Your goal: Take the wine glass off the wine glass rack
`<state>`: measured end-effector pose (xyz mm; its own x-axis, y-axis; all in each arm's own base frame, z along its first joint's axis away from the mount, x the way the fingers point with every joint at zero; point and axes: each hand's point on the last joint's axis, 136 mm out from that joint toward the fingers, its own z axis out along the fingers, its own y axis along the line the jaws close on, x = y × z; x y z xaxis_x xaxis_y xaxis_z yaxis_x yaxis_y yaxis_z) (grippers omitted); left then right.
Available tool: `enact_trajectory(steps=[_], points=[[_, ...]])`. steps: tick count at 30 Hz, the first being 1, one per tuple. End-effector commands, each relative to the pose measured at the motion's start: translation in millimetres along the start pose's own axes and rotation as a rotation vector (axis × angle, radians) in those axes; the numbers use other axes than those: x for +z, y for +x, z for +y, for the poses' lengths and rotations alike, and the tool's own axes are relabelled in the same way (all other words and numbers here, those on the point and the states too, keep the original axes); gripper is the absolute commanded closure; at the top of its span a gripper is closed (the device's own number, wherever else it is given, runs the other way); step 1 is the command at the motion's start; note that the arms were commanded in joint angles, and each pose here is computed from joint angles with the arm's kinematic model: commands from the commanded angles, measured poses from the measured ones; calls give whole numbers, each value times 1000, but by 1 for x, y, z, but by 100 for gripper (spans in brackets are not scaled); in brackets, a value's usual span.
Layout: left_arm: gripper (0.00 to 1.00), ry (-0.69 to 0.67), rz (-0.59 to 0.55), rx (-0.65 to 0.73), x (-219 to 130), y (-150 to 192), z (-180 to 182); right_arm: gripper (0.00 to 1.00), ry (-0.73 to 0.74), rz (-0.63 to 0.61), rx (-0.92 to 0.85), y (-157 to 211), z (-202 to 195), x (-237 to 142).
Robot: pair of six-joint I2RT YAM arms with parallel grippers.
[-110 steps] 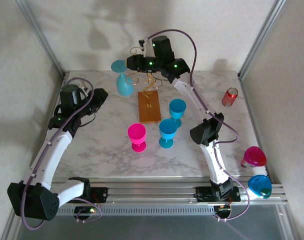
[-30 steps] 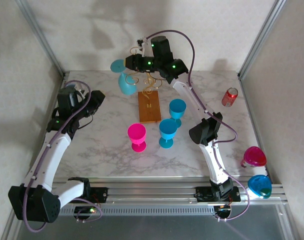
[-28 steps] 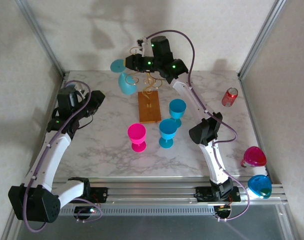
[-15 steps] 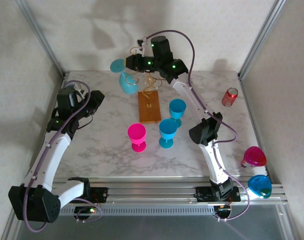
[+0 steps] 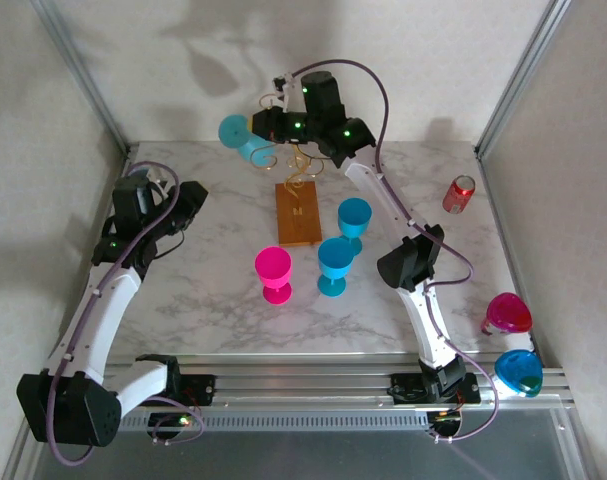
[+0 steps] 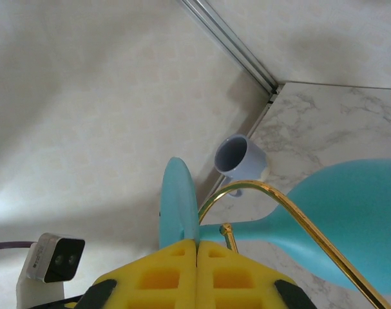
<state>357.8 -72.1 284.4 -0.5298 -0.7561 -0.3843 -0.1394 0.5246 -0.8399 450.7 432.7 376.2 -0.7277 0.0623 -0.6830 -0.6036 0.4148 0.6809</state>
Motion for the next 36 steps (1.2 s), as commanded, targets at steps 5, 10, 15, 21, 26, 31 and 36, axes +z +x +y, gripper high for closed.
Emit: enact_trajectory(steps=[5, 10, 15, 21, 26, 31, 36], points=[[70, 35, -17, 2, -8, -3, -6, 100, -54, -19, 5, -7, 13, -2], [70, 38, -22, 1, -10, -3, -8, 100, -68, -28, 14, -10, 16, -4], [70, 39, -23, 0, -11, -3, -8, 100, -75, -46, 10, -15, 18, -6], [70, 40, -25, -5, -12, -3, -8, 100, -72, -76, 17, -24, 16, -10], [70, 41, -25, -9, -12, -3, -8, 100, -68, -99, 27, -31, 14, -15], [70, 45, -27, -10, -12, -4, -9, 100, -73, -127, 33, -38, 15, -19], [70, 45, -25, -13, -12, -3, -9, 100, -87, -125, 45, -38, 15, -17]])
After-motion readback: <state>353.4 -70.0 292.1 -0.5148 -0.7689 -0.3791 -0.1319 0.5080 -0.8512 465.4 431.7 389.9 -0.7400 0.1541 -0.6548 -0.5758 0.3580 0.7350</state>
